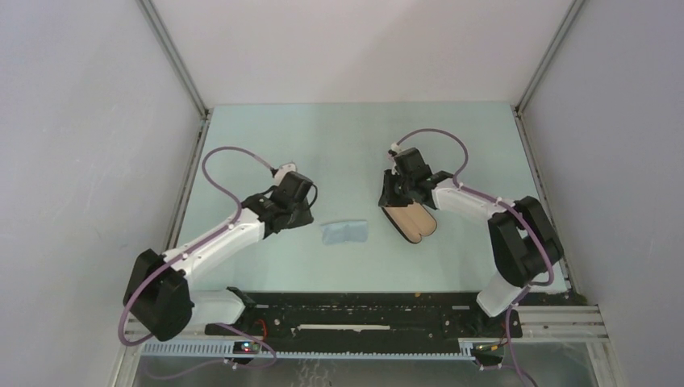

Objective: Organize the sunglasses
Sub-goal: Adjust the glasses cleaning cloth at the center of the board, then pick up the glasses cleaning cloth from the center of the board, then place the glasses cleaning cloth in the sunglasses case.

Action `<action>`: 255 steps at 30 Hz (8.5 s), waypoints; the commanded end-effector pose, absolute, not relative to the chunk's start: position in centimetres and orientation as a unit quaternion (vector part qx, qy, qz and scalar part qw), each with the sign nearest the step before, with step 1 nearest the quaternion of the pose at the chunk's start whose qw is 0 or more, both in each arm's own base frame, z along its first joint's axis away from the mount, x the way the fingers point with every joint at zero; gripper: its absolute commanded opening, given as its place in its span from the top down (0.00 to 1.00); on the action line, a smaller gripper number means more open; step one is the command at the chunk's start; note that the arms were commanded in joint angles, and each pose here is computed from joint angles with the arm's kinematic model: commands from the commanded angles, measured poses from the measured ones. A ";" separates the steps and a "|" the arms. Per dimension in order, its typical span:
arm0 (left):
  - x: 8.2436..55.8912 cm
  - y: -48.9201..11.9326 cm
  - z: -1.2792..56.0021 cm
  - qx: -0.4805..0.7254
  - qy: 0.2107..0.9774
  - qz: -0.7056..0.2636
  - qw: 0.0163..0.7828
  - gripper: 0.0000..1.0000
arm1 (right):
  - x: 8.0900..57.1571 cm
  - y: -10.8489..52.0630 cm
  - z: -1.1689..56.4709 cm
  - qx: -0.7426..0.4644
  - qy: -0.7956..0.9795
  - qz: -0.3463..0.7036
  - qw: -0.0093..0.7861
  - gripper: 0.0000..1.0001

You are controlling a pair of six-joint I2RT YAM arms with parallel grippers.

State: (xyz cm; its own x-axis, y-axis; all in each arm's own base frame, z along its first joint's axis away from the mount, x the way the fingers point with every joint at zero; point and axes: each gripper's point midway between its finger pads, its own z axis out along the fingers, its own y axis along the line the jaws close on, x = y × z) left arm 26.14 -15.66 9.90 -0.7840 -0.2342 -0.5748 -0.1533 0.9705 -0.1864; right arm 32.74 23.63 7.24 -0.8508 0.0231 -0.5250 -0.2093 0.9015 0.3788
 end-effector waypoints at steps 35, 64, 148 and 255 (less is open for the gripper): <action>25.0 -19.3 4.8 -0.100 0.950 -0.172 0.243 0.50 | 28.3 29.8 6.3 -0.030 0.943 0.223 0.246 0.54; 27.1 -18.5 0.3 -0.140 0.958 -0.119 0.219 0.61 | 27.9 29.6 0.9 0.052 0.955 0.188 0.224 1.00; 32.3 -32.9 13.4 0.082 0.914 -0.291 0.272 1.00 | 28.9 21.1 10.9 0.093 0.924 0.183 0.324 1.00; 33.1 -36.3 5.3 0.206 0.934 -0.158 0.247 1.00 | 27.9 12.4 2.1 0.102 0.943 0.028 0.314 1.00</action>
